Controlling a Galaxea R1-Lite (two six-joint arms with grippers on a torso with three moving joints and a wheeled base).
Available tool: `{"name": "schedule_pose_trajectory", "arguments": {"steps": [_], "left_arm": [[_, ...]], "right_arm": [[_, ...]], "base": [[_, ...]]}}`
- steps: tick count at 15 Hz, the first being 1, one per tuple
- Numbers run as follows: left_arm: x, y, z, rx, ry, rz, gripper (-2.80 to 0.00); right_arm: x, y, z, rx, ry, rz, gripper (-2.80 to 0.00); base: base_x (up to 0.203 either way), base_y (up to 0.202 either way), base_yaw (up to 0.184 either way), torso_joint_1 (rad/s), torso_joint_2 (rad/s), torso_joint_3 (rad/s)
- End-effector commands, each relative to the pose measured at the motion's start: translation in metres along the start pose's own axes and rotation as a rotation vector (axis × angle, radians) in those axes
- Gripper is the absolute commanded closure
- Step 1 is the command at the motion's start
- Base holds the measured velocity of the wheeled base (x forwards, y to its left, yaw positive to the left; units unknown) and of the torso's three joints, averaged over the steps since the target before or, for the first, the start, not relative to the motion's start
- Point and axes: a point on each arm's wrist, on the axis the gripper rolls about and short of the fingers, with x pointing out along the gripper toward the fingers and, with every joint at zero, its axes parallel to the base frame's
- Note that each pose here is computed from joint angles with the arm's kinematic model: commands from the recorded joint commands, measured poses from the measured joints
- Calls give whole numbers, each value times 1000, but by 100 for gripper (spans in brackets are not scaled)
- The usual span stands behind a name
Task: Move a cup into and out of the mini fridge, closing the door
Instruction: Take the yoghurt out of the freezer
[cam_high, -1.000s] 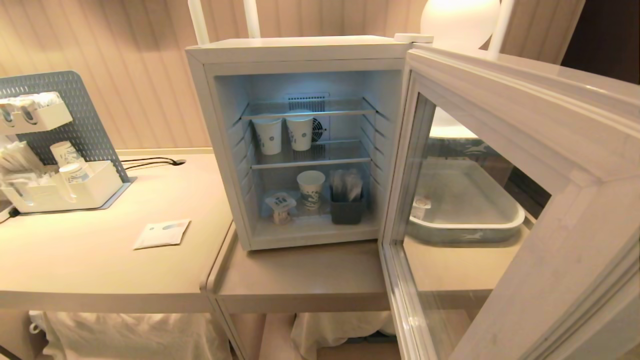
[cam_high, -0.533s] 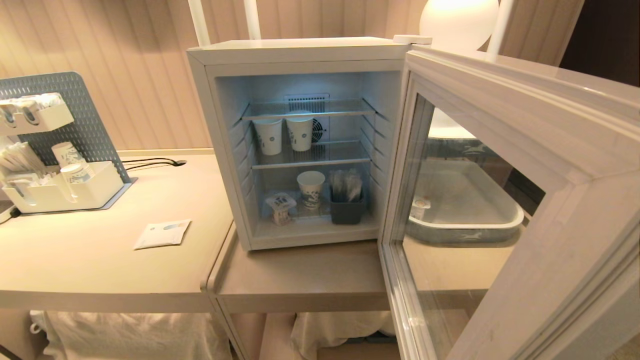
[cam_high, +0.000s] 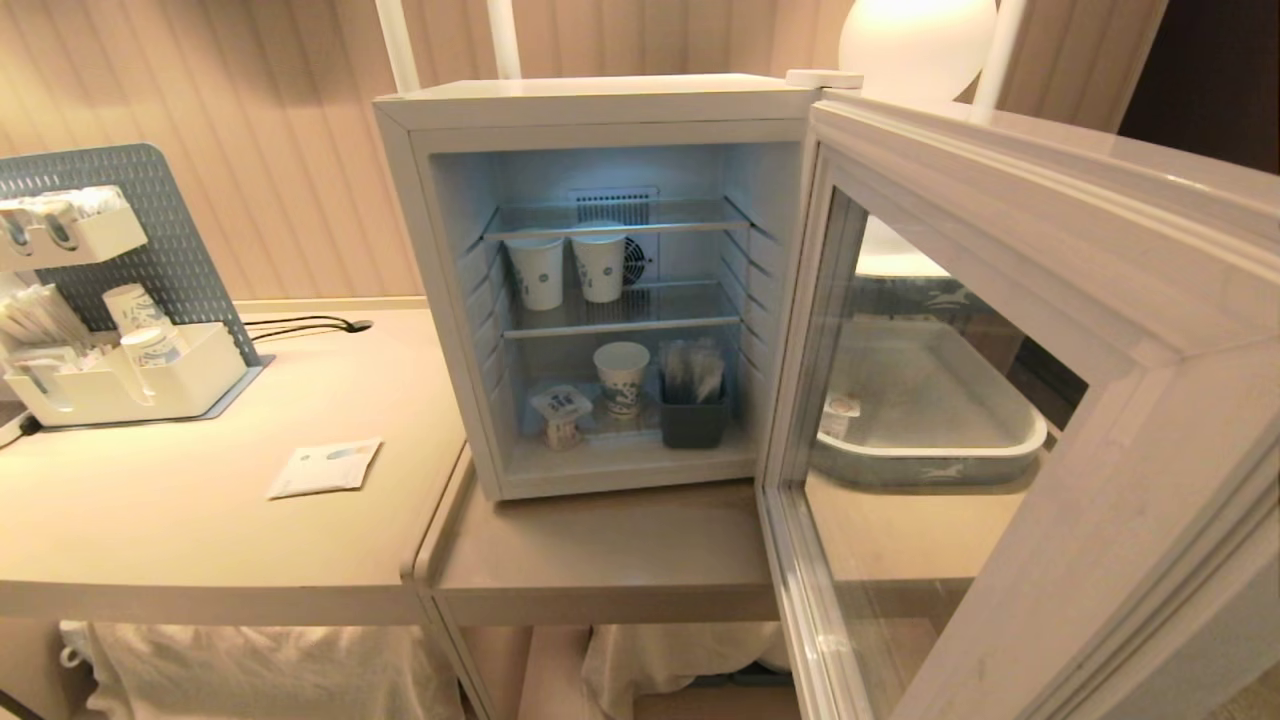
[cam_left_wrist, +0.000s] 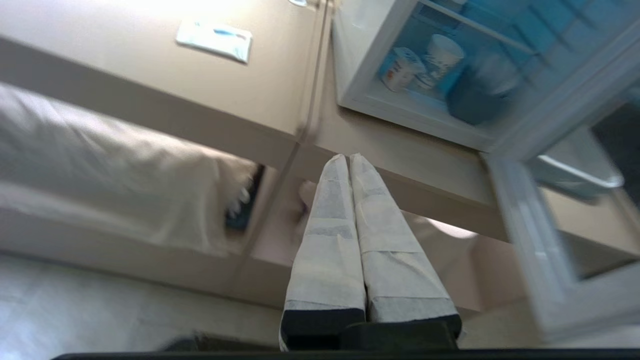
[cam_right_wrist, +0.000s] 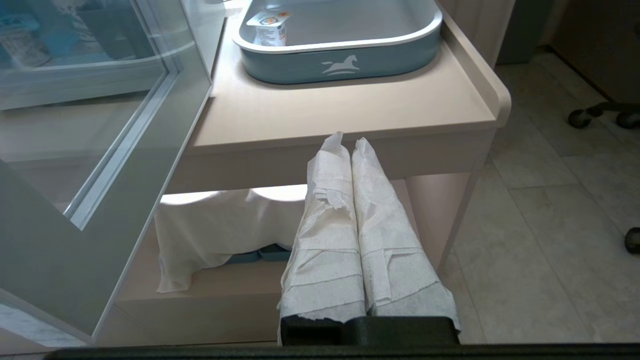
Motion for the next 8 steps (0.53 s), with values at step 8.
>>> {"name": "schedule_pose_trajectory", "arguments": {"steps": [8], "left_arm": [[72, 32, -84, 417, -103, -18, 0]], "right_arm": [[0, 0, 0, 0, 2, 1, 0]], "base": [[0, 0, 0, 0, 0, 0]]}}
